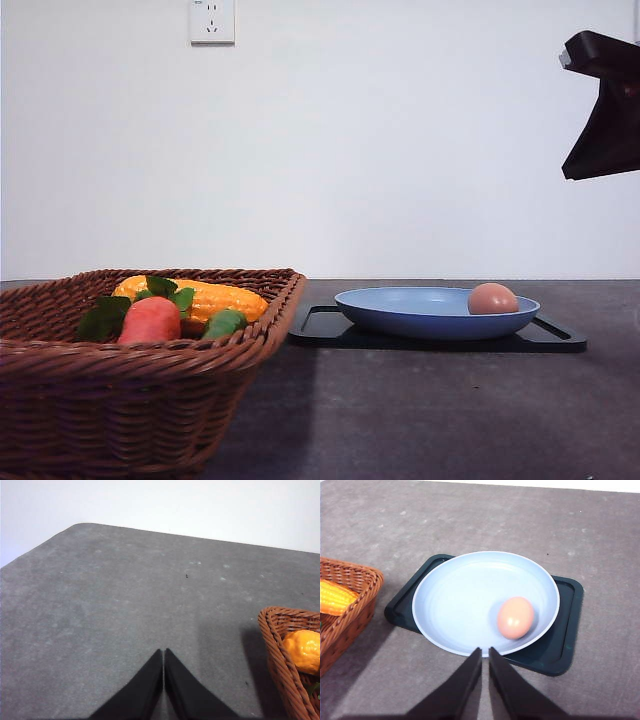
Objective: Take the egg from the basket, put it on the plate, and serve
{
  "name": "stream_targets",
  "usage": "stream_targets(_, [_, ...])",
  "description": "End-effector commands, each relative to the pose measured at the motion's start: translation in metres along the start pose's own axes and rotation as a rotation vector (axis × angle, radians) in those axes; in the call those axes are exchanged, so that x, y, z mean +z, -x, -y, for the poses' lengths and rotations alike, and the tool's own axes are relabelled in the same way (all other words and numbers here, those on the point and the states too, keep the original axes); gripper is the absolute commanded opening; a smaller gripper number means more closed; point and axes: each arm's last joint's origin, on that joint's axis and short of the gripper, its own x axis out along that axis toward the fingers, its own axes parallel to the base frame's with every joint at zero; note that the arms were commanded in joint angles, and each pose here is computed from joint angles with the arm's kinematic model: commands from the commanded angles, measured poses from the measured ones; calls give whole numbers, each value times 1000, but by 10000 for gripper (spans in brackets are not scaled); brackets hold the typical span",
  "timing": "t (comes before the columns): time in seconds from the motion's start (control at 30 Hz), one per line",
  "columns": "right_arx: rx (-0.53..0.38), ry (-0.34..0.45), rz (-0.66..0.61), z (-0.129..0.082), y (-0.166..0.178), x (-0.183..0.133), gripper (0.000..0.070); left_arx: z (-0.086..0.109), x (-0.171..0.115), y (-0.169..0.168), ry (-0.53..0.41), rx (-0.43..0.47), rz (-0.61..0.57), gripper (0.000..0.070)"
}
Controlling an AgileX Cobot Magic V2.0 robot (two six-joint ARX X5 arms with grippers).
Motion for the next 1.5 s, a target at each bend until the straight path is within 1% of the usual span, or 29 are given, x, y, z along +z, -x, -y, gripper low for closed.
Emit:
stream_targets(0.0, [5, -8, 14, -2, 0, 3, 0, -1, -9, -3, -2, 1, -31, 0])
stream_targets(0.13, [5, -6, 14, -2, 0, 3, 0, -1, -9, -3, -2, 1, -31, 0])
stream_targets(0.2, [-6, 27, 24, -1, 2, 4, 0, -1, -9, -3, -2, 1, -31, 0])
stream_targets(0.37, [-137, 127, 124, 8, 18, 7, 0, -1, -9, -3, -2, 1, -31, 0])
stream_targets(0.43, [-168, 151, 158, 13, 24, 3, 0, -1, -9, -3, -2, 1, -31, 0])
stream_targets(0.47, [-184, 150, 184, 17, 28, 1, 0, -1, -9, -3, -2, 1, -31, 0])
stream_targets(0.53, [-217, 134, 245, 24, 34, -8, 0, -1, -9, -3, -2, 1, -31, 0])
stream_targets(0.67, [-241, 113, 347, 38, 43, -31, 0, -1, -9, -3, -2, 1, -31, 0])
stream_targets(0.9, [-249, 109, 423, 50, 46, -63, 0, -1, -9, -3, -2, 1, -31, 0])
stream_targets(1.07, [-259, 94, 352, 52, 46, -73, 0, -1, -9, -3, -2, 1, -30, 0])
stream_targets(1.2, [-258, 70, 232, 53, 43, -85, 0, -1, -9, -3, -2, 1, -30, 0])
stream_targets(1.23, [-250, 56, 217, 53, 42, -86, 0, -1, -9, -3, -2, 1, -31, 0])
stream_targets(1.3, [-231, 21, 225, 52, 42, -86, 0, -1, -9, -3, -2, 1, -30, 0])
stream_targets(1.4, [-204, -109, 242, 52, 42, -85, 0, -1, -9, -3, -2, 1, -30, 0])
stream_targets(1.47, [-209, -120, 251, 52, 42, -85, 0, -1, -9, -3, -2, 1, -31, 0])
